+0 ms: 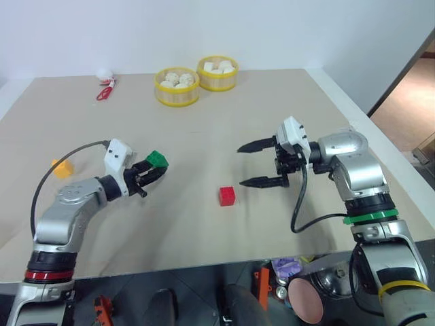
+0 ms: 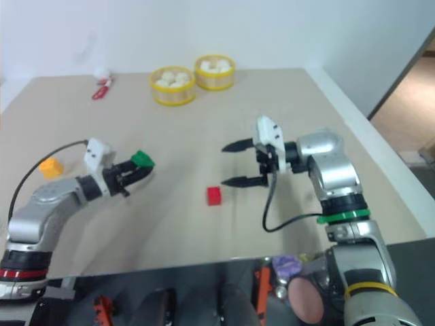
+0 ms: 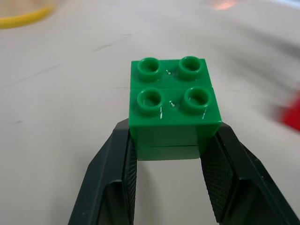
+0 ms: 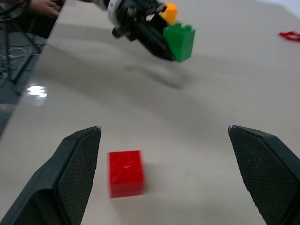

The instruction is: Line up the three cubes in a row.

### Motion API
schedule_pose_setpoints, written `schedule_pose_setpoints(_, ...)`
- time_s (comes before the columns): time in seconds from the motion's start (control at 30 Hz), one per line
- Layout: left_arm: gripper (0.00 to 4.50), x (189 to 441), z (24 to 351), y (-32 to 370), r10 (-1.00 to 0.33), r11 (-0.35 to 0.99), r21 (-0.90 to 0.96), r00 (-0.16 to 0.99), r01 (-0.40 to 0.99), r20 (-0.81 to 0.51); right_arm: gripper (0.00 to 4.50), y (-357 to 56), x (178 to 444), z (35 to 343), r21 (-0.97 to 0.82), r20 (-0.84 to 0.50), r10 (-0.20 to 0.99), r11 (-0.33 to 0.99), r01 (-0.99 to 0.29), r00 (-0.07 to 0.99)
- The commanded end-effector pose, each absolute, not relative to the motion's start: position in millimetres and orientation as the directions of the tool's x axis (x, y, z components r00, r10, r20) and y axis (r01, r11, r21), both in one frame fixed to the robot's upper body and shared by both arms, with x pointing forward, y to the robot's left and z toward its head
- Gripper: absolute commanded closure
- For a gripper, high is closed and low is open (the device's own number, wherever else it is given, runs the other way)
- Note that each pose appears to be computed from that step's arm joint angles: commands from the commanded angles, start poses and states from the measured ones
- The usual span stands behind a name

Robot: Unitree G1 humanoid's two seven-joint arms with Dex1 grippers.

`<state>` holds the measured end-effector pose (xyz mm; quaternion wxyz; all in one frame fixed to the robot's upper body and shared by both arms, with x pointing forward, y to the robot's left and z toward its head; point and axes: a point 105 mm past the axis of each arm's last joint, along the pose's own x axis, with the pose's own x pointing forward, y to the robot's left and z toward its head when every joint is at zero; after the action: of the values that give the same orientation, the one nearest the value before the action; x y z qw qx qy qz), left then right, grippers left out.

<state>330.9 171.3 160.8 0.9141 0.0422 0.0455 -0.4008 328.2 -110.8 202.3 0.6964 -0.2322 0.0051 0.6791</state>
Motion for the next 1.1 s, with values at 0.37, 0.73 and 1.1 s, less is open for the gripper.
schedule_pose_setpoints(0.37,3.15,314,143,161,-0.882,0.402,0.045,0.400,0.914,-0.250,0.00,-108,296,215,-0.329,-0.298,0.953,-0.057,-0.943,0.046)
schedule_pose_setpoints(0.73,3.15,322,115,142,-0.897,0.204,0.189,0.261,0.961,-0.357,0.00,-112,291,215,-0.327,-0.298,0.951,-0.023,-0.945,0.080)
schedule_pose_setpoints(1.1,3.15,325,115,122,-0.918,0.105,0.209,0.175,0.972,-0.355,0.00,-112,291,215,-0.332,-0.297,0.950,-0.008,-0.943,0.097)
